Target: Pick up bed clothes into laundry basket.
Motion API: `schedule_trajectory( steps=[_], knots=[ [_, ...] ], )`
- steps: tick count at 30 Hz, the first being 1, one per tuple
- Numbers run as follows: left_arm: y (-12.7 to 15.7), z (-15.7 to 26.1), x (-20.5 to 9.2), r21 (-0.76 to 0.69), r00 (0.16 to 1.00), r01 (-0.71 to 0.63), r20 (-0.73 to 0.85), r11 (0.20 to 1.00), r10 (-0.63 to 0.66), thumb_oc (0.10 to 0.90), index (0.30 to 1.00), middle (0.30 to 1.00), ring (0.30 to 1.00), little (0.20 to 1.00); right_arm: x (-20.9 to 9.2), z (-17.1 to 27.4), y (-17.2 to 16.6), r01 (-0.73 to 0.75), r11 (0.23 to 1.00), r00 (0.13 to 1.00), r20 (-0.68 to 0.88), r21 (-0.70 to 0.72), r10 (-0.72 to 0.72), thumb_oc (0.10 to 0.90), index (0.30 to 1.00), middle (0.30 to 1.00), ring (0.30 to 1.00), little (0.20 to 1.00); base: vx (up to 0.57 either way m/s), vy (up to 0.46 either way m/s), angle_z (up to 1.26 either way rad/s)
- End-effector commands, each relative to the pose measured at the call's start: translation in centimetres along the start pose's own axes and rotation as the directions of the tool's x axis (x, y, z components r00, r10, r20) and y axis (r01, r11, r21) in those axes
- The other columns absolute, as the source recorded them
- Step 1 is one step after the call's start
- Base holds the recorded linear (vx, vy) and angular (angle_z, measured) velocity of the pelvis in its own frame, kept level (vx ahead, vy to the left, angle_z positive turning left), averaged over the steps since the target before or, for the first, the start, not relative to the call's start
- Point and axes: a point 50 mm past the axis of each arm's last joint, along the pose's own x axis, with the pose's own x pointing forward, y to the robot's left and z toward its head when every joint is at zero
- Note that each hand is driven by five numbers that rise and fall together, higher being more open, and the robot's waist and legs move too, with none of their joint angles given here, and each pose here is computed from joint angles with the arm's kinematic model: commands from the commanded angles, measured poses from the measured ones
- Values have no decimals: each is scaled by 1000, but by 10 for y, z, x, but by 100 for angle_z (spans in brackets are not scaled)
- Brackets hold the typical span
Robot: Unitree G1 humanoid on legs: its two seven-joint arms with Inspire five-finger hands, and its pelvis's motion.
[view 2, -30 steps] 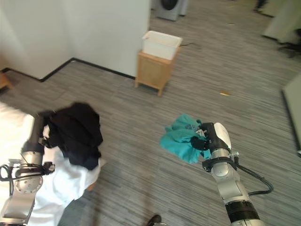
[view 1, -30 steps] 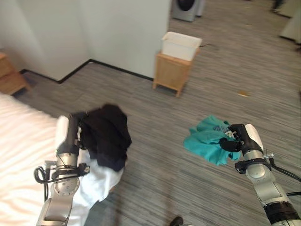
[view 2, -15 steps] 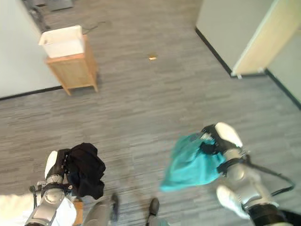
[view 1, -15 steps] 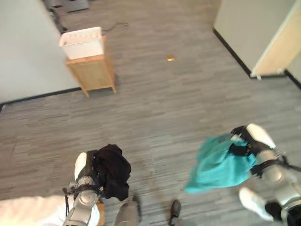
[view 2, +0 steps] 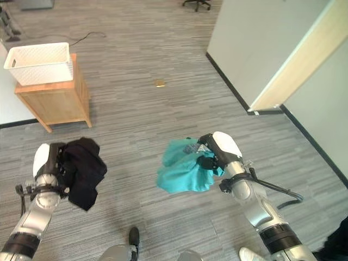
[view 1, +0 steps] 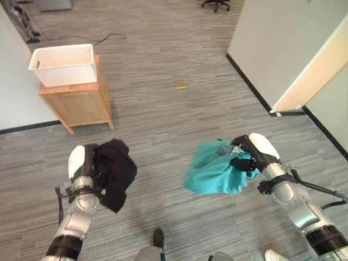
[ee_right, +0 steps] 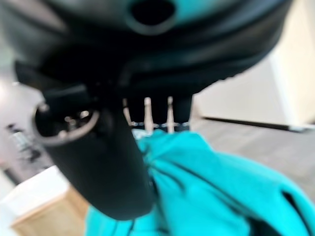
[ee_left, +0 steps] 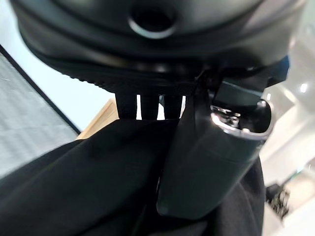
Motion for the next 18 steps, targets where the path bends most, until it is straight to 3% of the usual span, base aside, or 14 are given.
schedule_trajectory(
  steps=[1, 12, 18],
  knots=[
    [55, 55, 25, -47, 934, -247, 254, 968, 251, 400, 300, 300, 300, 300, 30, 41, -79, 313, 950, 931, 189, 25, -312, 400, 300, 300, 300, 300, 299, -138, 90],
    [62, 52, 24, -48, 925, -280, 255, 959, 283, 400, 300, 300, 300, 300, 32, 45, -80, 289, 957, 936, 204, 21, -287, 400, 300, 300, 300, 300, 532, -337, 85],
    [59, 44, 16, -90, 933, -268, 223, 959, 281, 400, 300, 300, 300, 300, 36, 53, -93, 311, 950, 923, 233, 24, -308, 400, 300, 300, 300, 300, 260, -205, -19]
  ],
)
